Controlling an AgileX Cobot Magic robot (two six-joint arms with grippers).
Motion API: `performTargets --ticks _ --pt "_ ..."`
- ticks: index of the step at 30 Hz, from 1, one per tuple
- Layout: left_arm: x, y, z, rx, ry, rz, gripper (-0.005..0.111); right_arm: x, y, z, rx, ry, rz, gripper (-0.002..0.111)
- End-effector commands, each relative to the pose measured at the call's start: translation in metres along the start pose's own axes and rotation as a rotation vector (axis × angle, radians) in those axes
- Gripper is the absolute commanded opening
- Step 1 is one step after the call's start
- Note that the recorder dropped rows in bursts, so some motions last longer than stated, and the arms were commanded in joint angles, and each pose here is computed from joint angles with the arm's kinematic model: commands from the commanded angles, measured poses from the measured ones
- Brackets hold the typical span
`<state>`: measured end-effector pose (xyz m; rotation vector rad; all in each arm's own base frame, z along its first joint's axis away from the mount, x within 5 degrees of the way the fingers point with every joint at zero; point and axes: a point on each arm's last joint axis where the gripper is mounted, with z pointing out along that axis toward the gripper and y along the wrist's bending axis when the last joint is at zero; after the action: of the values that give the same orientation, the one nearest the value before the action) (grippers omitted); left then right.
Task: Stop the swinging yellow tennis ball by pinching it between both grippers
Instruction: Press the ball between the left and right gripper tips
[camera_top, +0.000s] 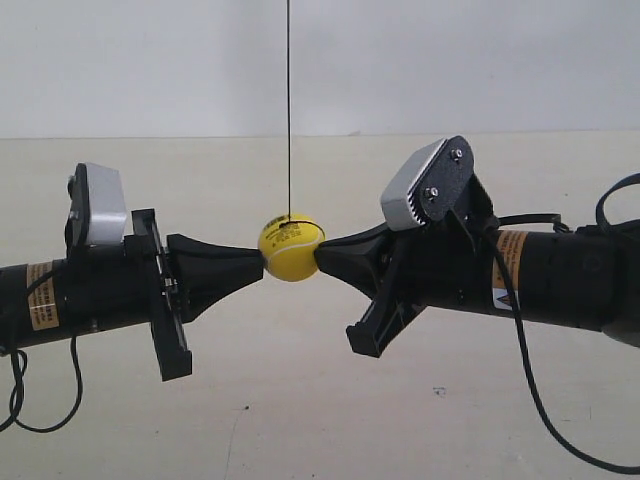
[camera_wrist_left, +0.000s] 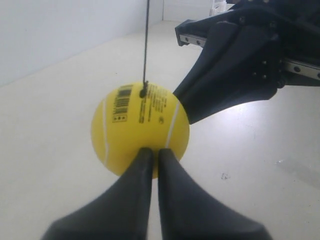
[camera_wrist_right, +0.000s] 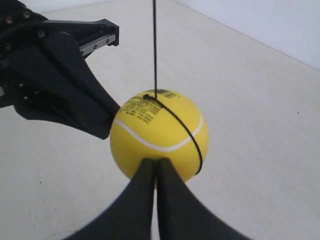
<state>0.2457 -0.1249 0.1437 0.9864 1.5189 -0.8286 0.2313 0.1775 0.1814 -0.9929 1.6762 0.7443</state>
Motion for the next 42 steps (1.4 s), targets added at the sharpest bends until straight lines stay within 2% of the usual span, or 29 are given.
performTargets --ticks 1,9,15,42 --pt "-0.0014 0.0002 0.0016 -0.002 -0.014 0.009 0.005 -0.0022 0.0000 0.0004 -0.003 -0.012 -0.010 0.000" --pt "-0.0014 0.0002 0.0016 -0.002 -0.014 0.009 0.005 -0.0022 -0.0008 0.0004 0.006 -0.012 -0.035 0.000" --pt "-0.0014 0.0002 0.0016 -0.002 -0.014 0.009 0.005 -0.0027 -0.0068 -0.0001 0.073 -0.012 -0.045 0.000" --pt "-0.0015 0.0007 0.0016 -0.008 -0.015 0.006 0.005 -0.0031 -0.0017 0.0002 0.017 -0.018 -0.006 0.000"
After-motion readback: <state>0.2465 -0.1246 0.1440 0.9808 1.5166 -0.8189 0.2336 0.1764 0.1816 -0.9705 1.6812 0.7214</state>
